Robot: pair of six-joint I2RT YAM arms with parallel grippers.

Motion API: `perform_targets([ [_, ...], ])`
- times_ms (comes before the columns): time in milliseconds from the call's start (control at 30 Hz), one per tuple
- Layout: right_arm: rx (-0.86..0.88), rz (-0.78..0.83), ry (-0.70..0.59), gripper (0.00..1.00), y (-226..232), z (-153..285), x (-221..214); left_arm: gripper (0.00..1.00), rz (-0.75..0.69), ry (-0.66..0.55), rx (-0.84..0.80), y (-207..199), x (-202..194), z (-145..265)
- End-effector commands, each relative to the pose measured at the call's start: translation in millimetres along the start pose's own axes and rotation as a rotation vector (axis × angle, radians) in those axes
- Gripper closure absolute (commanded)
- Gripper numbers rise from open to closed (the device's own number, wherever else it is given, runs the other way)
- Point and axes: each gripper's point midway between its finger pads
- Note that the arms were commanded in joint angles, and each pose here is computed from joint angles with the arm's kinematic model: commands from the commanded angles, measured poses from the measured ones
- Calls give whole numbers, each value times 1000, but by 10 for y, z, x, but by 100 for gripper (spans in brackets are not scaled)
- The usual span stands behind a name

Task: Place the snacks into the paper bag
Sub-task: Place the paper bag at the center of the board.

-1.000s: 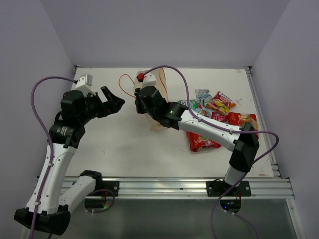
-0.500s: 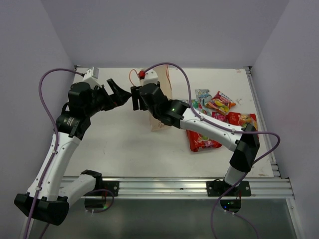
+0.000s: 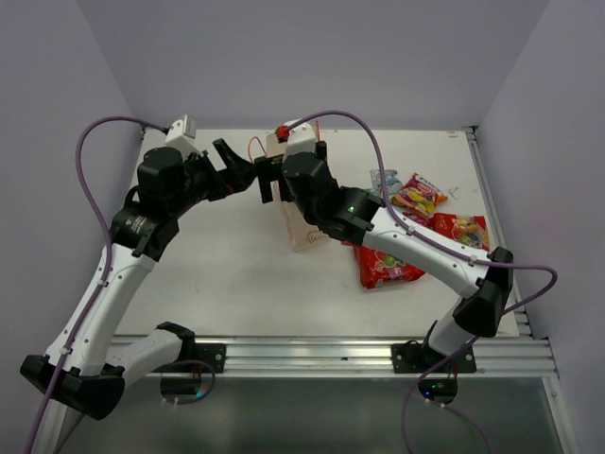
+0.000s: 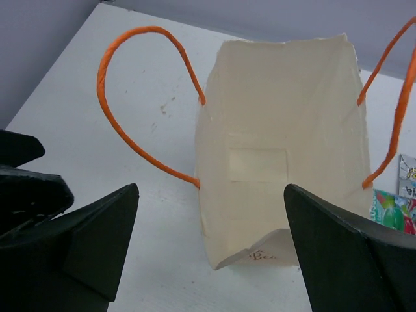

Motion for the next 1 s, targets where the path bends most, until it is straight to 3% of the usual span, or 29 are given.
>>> perform_targets([
  [0,-5,-25,-97,1,-149,258,411,0,9,-48,-39,-219,124,26],
  [333,-78,-59,-148,1,-640,746,393,0,-36,-16,113,-233,-167,-178],
  [633,-143,-95,-126,1,-1056,1136,-33,0,-87,-14,264,-97,-401,-422],
  [967,-135,-139,-68,1,-1255,1408,-622,14,-111,-82,382,-16,-362,-637],
])
Point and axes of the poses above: each gripper's point midway between its finger pads, its own z axis back along the fingers, its own y axis along the line the jaws close on, x = y × z, and after that the axes turned 10 degrees about z, right-handed
